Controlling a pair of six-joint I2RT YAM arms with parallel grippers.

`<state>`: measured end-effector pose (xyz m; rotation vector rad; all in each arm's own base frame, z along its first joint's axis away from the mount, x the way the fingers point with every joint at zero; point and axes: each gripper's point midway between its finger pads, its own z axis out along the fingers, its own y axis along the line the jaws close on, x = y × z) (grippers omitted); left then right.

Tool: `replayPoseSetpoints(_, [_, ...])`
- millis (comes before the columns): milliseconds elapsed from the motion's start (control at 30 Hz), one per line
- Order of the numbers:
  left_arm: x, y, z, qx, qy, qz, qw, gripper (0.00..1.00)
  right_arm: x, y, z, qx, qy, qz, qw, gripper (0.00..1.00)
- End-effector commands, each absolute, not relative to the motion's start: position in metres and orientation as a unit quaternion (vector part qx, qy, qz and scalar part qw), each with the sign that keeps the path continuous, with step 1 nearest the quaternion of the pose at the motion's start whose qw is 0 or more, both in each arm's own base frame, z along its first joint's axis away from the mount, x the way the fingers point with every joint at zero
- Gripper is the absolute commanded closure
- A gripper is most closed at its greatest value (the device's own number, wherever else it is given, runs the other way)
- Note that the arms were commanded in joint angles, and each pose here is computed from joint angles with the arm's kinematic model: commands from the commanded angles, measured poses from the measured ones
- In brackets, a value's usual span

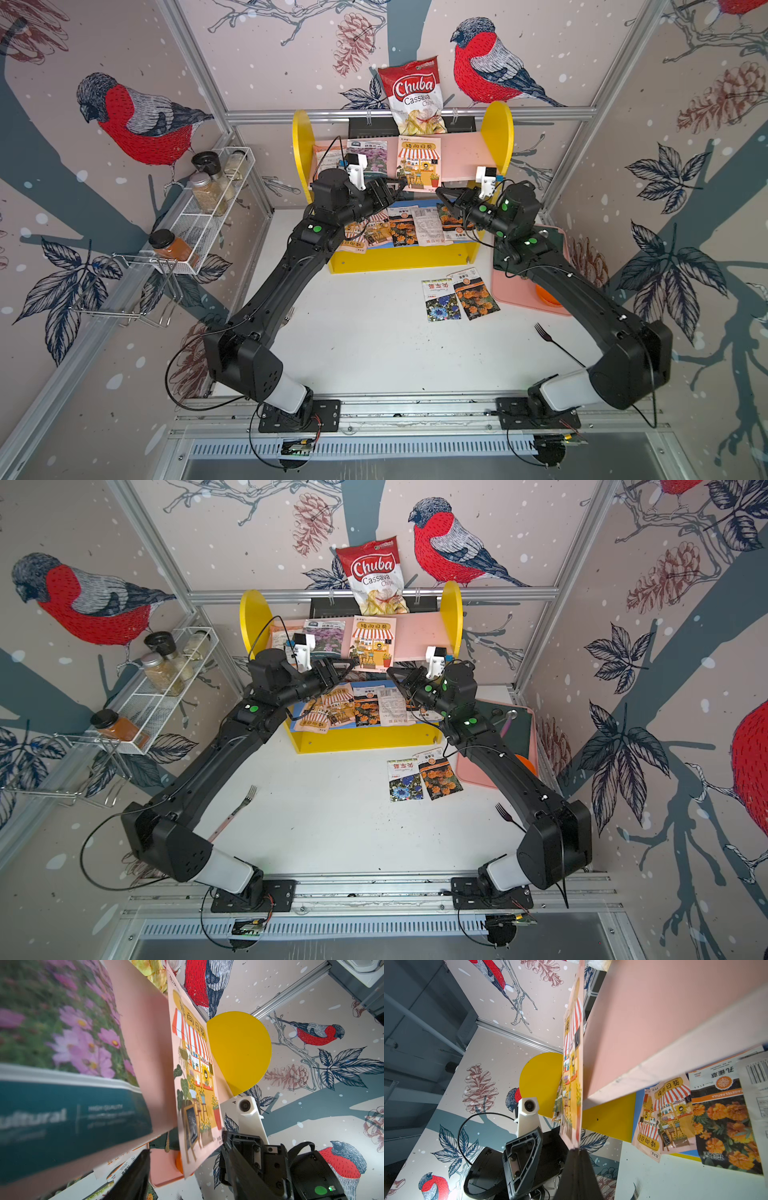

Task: Take the seed bag off the shelf
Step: Pick up the seed packet from the shelf.

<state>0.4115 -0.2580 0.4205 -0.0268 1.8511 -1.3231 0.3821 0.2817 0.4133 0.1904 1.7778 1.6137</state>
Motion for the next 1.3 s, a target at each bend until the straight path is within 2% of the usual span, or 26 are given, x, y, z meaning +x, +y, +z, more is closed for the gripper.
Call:
replayPoseSetpoints(0, [0.414,-0.260,0.437,-0.005,0.717,-0.545,0.434,0.42,0.377,0.281,0.426,0.056,0.677,0.634,0.370,1.00])
replayPoseSetpoints(333, [0.420,-0.271,0.441,0.008,0.706,-0.571,0.420,0.56,0.376,0.282,0.424,0.053,0.677,0.635,0.369,1.00])
replayPoseSetpoints(467, [0.420,-0.272,0.444,0.010,0.701,-0.575,0.421,0.70,0.376,0.282,0.424,0.053,0.678,0.634,0.369,1.00])
replayPoseSetpoints(567, [0.420,-0.272,0.444,0.009,0.702,-0.576,0.420,0.76,0.375,0.282,0.423,0.053,0.678,0.634,0.368,1.00])
replayPoseSetpoints(833, [0.421,-0.273,0.443,0.012,0.703,-0.576,0.417,1.00,0.375,0.283,0.423,0.051,0.678,0.635,0.368,1.00])
replayPoseSetpoints(1267, [0.411,-0.271,0.435,0.011,0.705,-0.577,0.412,1.00,0.365,0.281,0.424,0.040,0.675,0.635,0.374,1.00])
